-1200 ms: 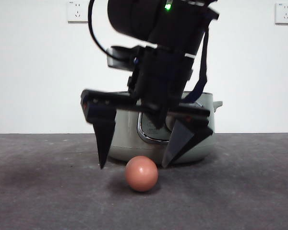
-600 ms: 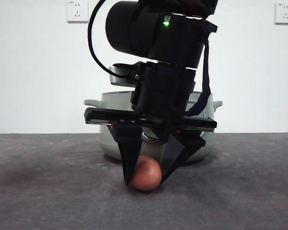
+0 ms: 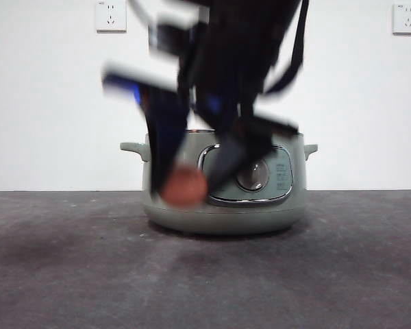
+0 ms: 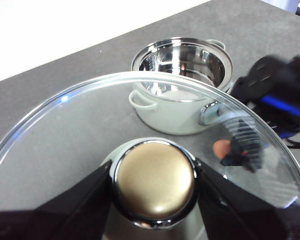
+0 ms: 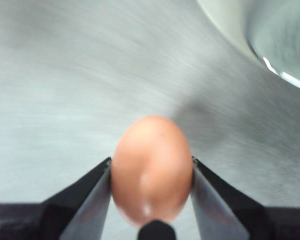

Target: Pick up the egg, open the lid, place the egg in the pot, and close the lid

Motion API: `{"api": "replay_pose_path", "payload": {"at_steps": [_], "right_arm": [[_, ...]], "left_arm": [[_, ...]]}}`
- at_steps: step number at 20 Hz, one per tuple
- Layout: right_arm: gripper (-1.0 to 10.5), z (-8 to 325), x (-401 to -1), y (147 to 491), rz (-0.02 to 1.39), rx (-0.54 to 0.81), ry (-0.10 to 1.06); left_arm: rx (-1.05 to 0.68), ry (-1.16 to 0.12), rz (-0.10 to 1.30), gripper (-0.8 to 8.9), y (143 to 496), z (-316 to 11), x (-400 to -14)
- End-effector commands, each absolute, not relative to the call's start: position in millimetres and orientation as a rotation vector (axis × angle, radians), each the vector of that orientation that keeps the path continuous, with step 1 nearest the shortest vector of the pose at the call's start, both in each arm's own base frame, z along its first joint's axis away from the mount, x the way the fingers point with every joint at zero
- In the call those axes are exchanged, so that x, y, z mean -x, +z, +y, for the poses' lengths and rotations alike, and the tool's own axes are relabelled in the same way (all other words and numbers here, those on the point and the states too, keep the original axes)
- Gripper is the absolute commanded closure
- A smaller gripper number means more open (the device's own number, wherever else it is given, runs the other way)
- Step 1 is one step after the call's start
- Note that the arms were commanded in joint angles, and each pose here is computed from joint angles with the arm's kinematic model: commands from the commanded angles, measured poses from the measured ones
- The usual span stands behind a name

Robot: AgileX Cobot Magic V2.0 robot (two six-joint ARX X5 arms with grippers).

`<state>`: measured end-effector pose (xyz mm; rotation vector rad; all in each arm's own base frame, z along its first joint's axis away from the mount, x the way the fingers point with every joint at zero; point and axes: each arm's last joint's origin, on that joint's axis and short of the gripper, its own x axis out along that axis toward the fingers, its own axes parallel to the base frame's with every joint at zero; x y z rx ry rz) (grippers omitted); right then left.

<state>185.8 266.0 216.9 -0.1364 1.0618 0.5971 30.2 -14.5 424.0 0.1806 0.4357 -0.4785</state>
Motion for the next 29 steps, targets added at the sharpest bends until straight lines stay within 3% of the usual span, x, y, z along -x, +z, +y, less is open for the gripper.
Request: {"api": "replay_pose_path", "payload": {"at_steps": [1,6,10,14,18,22,29], "right_arm": [[9.6,262.6,-172.8,243.4,0.993,0.108,0.678],[9.6,244.0,-157.3,303.1,0.792,0.059,0.752],[9.6,230.4,-179.8,341.0,0.663,0.152,0.679],[9.6,210.4,-227.6,362.1,0.604,0.142,0.571],[9.6,201.6,-285.0,356.1,0.671,0.160,0.538],[9.6,216.0,-334.2,333.6,0.772,0.235,0.516],[9.6,241.5,-380.4,283.6,0.919,0.319,0.516]], "left_arm": [[-0.161,-0.471,0.360,8.20,431.3,-14.0,-29.2],[-0.160,-0.471,0.354,8.20,432.0,-14.3,-30.0],[-0.157,-0.471,0.362,8.20,431.4,-14.2,-29.7],[-0.150,-0.469,0.364,8.20,431.4,-14.2,-29.7],[-0.139,-0.468,0.367,8.20,431.4,-14.2,-29.7],[-0.139,-0.467,0.368,8.20,431.3,-14.3,-29.8],[-0.147,-0.468,0.419,8.20,426.7,-13.5,-27.9]]}}
